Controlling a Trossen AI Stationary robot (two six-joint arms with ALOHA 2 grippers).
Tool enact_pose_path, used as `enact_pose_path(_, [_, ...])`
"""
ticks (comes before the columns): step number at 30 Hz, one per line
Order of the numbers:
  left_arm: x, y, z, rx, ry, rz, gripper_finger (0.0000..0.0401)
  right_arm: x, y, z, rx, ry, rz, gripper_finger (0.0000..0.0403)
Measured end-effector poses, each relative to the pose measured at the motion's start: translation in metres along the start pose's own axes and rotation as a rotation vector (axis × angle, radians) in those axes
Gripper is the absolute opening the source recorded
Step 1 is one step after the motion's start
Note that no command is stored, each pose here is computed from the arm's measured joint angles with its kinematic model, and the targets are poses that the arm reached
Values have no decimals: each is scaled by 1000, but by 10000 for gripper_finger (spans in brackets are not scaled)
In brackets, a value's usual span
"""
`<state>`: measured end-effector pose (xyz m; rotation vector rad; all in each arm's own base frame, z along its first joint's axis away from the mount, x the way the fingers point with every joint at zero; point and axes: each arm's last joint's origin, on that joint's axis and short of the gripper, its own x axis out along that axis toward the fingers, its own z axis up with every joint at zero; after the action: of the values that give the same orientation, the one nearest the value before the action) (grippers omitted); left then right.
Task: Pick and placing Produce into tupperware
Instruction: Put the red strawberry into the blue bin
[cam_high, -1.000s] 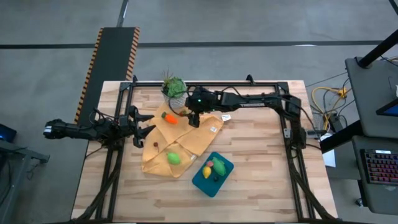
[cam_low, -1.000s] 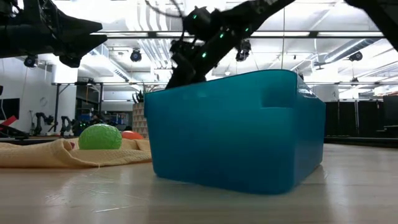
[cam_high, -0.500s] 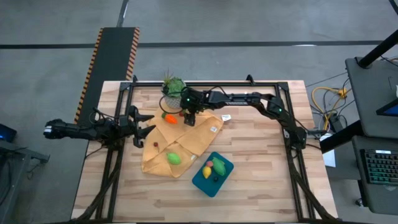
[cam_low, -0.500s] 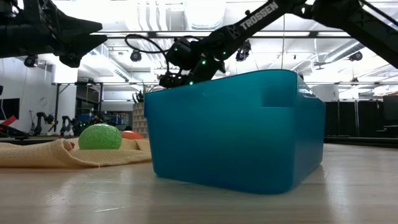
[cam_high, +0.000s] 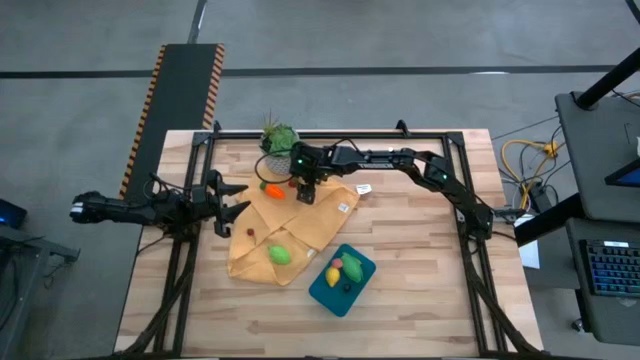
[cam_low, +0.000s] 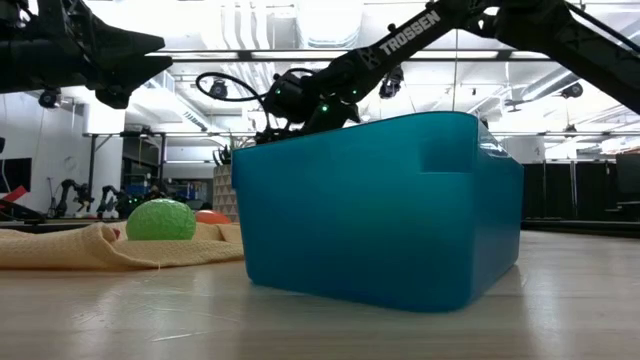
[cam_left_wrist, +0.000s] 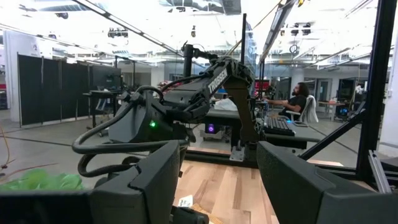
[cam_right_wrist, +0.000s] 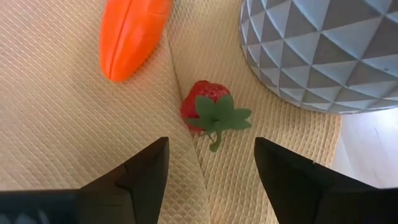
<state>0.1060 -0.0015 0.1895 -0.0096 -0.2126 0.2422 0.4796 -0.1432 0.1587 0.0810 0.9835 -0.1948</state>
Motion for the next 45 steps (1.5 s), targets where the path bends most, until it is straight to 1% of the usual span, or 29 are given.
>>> enact_pose_path(6, [0, 0, 0, 0, 0, 0, 202, 0, -2, -1, 11, 1, -2, 212])
enact_pose_path(11, [0, 0, 0, 0, 0, 0, 202, 0, -2, -1, 12, 1, -6, 187])
enact_pose_path(16, [0, 0, 0, 0, 0, 0, 202, 0, -4, -1, 41, 1, -9, 149])
enact_pose_path(26, [0, 0, 0, -1, 0, 0, 202, 6, -5, -5, 35, 17, -15, 66])
enact_pose_path(34, [0, 0, 0, -1, 0, 0, 202, 6, -5, -4, 34, 14, -12, 15])
enact_pose_path(39, [0, 0, 0, -1, 0, 0, 202, 6, -5, -5, 36, 18, -12, 9])
enact_pose_path(45, [0, 0, 0, -1, 0, 0, 202, 6, -4, -4, 19, 17, 1, 15])
